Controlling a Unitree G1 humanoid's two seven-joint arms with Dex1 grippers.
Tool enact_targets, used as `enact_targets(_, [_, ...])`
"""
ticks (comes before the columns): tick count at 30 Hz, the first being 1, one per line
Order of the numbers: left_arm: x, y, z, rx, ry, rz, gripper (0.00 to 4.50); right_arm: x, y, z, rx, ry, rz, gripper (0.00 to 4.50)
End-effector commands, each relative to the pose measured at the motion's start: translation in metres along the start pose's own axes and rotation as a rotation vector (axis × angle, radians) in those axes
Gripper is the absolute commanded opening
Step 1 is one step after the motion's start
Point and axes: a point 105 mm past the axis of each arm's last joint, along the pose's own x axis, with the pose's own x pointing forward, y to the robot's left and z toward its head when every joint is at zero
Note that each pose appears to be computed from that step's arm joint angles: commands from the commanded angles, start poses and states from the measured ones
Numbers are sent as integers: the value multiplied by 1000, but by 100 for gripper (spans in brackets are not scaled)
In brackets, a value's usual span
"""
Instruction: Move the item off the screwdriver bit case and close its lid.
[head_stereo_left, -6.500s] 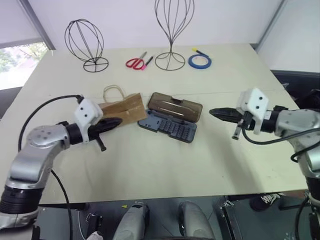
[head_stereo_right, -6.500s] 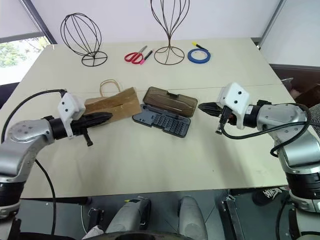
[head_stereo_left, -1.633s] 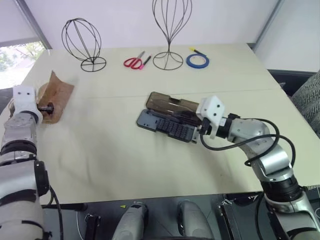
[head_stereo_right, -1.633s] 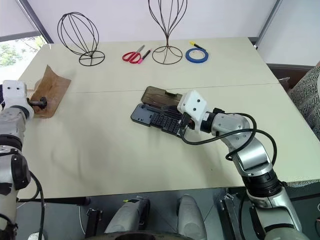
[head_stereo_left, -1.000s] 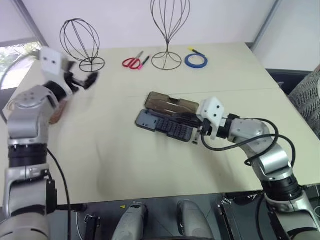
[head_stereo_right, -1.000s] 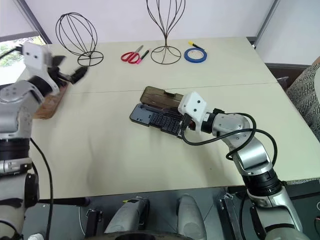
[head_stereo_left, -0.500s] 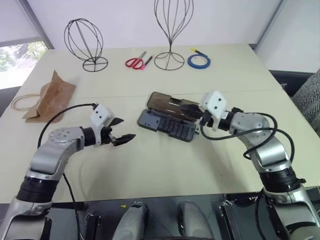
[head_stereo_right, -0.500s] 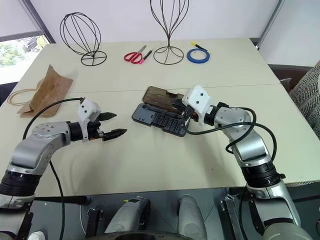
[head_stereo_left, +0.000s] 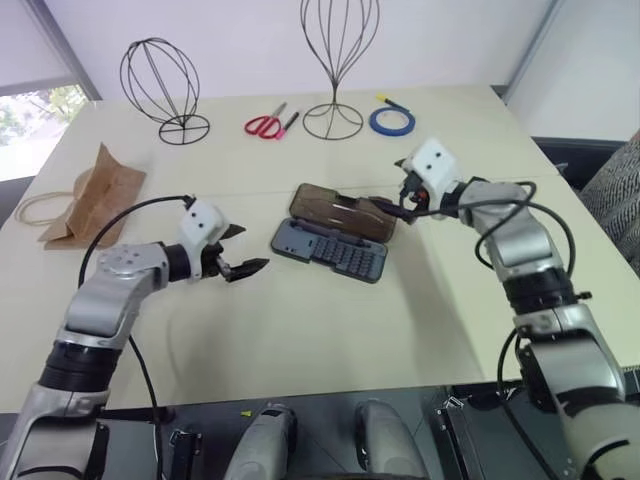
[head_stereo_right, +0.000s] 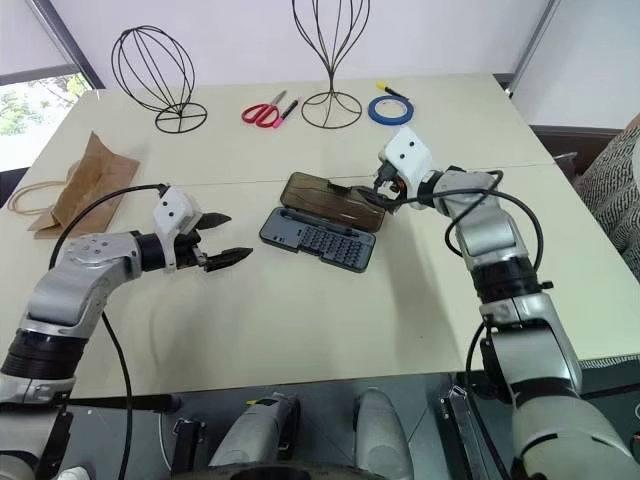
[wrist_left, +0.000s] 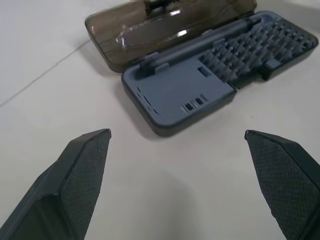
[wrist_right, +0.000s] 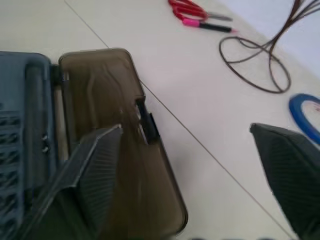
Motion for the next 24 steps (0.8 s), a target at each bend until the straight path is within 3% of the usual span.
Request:
enact_targets(1, [2,2,9,42,-24,7,450,11,-18,-7,112,70,-66,441])
enact_targets(4, [2,2,10,45,-28,16,450,14,-33,-28,179,195,-198,441])
enact_targets(12, [1,2,6,45,-26,37,450,12,-28,-57,347,337,-253,441])
enact_targets(21, [8,5,9,57,-30,39,450,3,-11,-49,394,313,-196,441])
enact_targets(24, [10,7,10,63,-33,39,450,2,1,-40,331,251,-148,441])
